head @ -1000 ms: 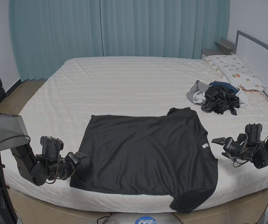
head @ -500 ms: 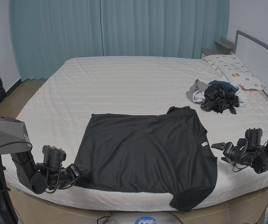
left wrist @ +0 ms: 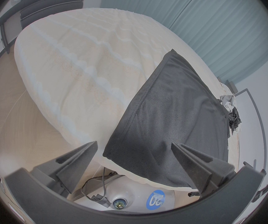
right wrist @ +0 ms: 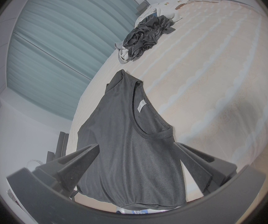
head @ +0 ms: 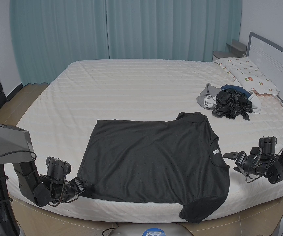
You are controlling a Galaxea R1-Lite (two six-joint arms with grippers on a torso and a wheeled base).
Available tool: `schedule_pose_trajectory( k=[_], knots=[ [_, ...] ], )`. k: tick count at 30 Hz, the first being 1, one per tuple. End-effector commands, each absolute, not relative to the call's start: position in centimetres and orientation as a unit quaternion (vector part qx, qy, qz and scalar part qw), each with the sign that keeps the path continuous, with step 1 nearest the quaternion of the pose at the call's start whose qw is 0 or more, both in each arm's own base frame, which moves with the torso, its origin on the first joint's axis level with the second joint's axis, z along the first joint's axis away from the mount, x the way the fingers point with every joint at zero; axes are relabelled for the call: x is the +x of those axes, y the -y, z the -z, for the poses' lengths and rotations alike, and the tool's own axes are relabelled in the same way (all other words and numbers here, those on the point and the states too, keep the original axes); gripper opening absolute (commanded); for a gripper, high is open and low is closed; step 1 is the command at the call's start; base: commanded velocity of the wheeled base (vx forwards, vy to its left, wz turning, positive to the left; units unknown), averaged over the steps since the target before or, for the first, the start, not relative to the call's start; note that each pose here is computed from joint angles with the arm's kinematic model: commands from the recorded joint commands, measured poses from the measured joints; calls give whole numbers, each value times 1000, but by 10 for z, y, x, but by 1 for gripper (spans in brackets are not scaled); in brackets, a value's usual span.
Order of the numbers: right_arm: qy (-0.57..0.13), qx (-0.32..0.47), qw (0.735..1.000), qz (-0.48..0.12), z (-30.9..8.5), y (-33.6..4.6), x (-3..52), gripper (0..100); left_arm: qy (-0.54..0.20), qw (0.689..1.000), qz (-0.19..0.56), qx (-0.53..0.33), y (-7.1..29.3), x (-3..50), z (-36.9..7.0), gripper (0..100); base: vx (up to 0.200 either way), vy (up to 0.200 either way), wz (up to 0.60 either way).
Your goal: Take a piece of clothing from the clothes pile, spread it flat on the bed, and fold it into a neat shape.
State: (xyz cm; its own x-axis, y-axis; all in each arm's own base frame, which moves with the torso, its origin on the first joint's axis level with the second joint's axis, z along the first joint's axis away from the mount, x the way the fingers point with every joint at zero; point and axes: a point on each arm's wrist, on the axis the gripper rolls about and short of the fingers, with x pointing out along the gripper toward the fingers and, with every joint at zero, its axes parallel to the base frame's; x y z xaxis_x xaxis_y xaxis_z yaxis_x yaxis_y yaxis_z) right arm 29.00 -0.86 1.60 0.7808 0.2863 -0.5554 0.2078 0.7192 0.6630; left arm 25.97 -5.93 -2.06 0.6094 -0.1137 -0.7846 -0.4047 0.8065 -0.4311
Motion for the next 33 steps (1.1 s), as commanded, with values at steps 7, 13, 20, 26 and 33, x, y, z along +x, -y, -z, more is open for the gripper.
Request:
schedule_pose_trajectory(
  k=[7,13,20,26,33],
  knots=[
    [-351,356,866,-24,-8,7,282,100,-440,844,-86,-295,60,260,28,0,0,0,0],
    [-390,316,864,-41,8,6,272,100,-442,844,-89,-291,60,257,25,0,0,0,0],
    [-407,311,857,-56,14,1,269,100,-439,851,-96,-274,61,256,26,0,0,0,0],
    [-421,311,850,-61,23,0,270,0,-440,850,-97,-273,61,254,26,0,0,0,0],
    [-428,296,851,-62,29,0,270,0,-440,850,-97,-273,61,254,26,0,0,0,0]
  ],
)
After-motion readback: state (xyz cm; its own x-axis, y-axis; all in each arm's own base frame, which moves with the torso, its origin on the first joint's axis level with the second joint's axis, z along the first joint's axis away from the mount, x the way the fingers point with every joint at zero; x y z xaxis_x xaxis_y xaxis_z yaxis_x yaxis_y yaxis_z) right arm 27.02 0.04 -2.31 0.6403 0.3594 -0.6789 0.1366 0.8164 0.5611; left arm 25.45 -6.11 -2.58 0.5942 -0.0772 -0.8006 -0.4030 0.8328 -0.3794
